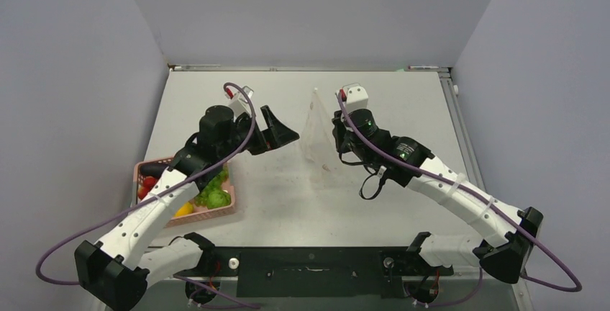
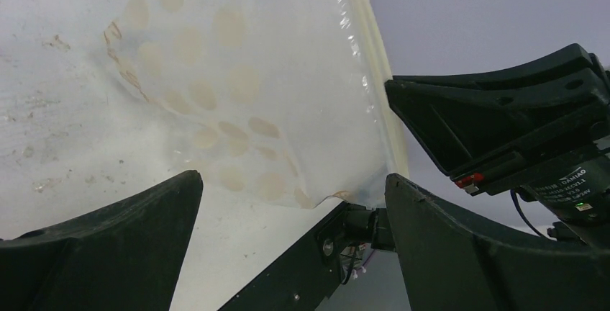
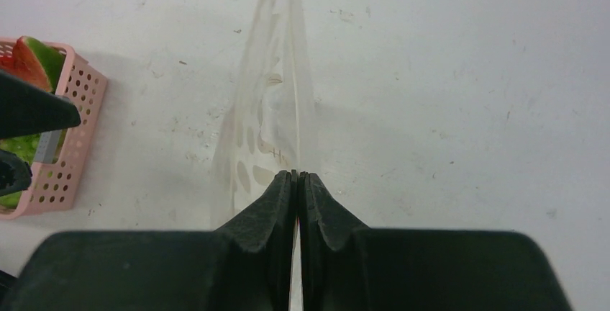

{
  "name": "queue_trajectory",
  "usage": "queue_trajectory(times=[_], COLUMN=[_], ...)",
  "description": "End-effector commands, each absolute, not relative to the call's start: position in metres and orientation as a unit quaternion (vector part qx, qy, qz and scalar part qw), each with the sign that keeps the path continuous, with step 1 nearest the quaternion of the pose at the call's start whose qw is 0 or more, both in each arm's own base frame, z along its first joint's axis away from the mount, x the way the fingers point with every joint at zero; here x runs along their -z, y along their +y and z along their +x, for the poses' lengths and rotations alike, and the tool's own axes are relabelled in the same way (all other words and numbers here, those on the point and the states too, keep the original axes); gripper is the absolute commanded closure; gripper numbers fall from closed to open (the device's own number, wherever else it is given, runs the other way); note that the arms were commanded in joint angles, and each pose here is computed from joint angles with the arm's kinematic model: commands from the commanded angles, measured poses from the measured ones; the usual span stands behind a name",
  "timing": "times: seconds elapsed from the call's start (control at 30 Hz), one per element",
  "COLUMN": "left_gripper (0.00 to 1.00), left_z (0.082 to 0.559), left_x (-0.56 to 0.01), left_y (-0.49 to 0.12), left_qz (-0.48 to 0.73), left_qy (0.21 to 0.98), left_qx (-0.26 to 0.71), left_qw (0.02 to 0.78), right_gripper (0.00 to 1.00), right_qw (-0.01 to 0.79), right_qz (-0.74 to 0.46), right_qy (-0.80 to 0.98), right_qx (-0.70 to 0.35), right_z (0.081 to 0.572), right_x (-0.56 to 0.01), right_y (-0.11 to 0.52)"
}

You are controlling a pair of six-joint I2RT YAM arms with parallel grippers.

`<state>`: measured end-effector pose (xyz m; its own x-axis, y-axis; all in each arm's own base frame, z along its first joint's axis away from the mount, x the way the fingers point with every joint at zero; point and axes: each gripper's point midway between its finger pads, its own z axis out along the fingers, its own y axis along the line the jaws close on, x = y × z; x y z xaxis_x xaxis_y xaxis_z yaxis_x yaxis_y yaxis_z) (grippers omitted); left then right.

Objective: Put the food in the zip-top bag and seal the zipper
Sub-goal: Open the zipper of the food storage bag at the center of the board.

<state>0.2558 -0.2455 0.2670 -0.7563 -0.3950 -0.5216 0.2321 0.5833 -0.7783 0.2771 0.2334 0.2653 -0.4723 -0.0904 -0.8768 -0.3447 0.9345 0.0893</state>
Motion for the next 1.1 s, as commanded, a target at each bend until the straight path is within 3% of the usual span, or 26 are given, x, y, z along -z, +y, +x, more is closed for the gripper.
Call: queue_trajectory(times=[0.0, 0.6, 1.07], left_gripper=[0.04, 0.0, 0.26], left_z=[0.255, 0.244, 0.233], left_x=[-0.302, -0.325, -0.282], left_y=[-0.244, -0.249, -0.274], left_qz=[0.01, 0.023, 0.014], left_qy=[0.801, 0.772, 0.816], left_qx=[0.46, 0.53, 0.499], left_qw=[0.382, 0.351, 0.294], right_gripper=[0.95, 0.95, 0.95], right_qw=[0.518, 0.557, 0.562], right_qz=[-0.165, -0.229, -0.237], right_qy=[0.834, 0.798, 0.792], right_qx=[-0.09, -0.023, -0.029], right_z=[0.276, 0.247, 0.229], right_x=[-0.287, -0.299, -0.283], right_y=[0.229, 0.266, 0.291])
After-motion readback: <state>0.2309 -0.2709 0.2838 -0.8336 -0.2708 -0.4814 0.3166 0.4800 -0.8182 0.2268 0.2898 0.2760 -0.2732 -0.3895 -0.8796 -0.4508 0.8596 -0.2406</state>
